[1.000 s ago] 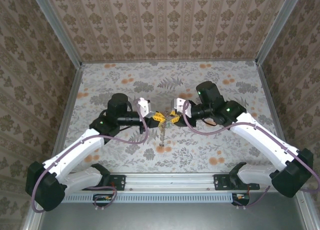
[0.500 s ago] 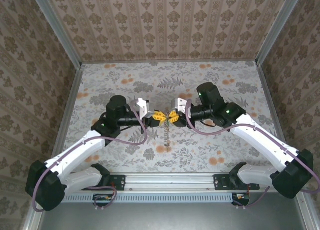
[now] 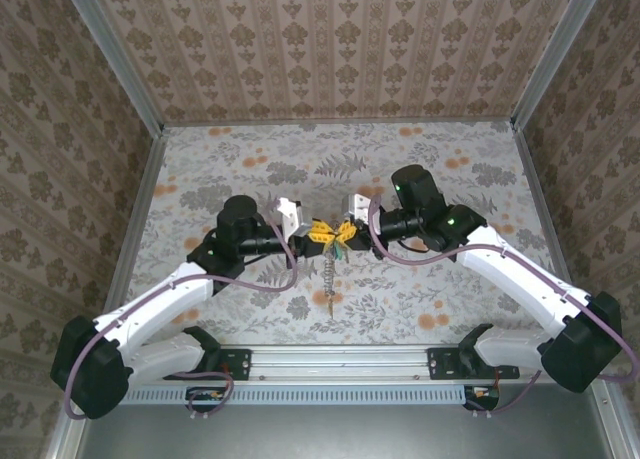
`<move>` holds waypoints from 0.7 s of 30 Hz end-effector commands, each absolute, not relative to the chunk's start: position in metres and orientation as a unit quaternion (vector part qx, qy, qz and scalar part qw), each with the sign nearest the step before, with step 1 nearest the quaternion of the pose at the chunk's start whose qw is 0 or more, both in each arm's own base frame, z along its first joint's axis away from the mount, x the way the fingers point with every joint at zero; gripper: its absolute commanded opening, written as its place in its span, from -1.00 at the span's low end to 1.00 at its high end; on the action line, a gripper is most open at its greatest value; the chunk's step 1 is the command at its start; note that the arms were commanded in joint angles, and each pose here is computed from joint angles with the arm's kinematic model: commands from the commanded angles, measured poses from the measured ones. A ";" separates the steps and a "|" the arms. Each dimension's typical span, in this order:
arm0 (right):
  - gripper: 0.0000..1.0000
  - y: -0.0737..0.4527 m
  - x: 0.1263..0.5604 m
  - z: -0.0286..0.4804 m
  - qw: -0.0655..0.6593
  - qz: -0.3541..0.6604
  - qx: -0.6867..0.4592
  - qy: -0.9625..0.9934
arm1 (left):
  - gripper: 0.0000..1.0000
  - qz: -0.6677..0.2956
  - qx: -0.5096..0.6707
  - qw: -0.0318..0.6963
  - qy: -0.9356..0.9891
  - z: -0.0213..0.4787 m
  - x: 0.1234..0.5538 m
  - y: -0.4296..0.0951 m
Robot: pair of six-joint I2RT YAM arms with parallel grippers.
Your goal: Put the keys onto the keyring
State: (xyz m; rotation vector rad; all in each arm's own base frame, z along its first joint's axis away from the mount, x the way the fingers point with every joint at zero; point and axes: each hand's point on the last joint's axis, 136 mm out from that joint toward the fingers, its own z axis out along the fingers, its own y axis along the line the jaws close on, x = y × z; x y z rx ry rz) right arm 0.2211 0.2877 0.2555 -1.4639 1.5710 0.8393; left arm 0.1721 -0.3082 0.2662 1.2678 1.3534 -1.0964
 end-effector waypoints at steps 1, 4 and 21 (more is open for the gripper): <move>-1.00 0.290 0.220 0.260 0.410 0.318 -0.602 0.607 | -0.35 -0.433 0.540 0.444 0.569 0.263 0.166 -0.310; -1.00 0.287 0.220 0.258 0.403 0.302 -0.611 0.611 | -0.35 -0.418 0.553 0.424 0.583 0.253 0.164 -0.305; -1.00 0.289 0.218 0.251 0.392 0.293 -0.618 0.615 | -0.59 -0.442 0.536 0.419 0.584 0.265 0.172 -0.319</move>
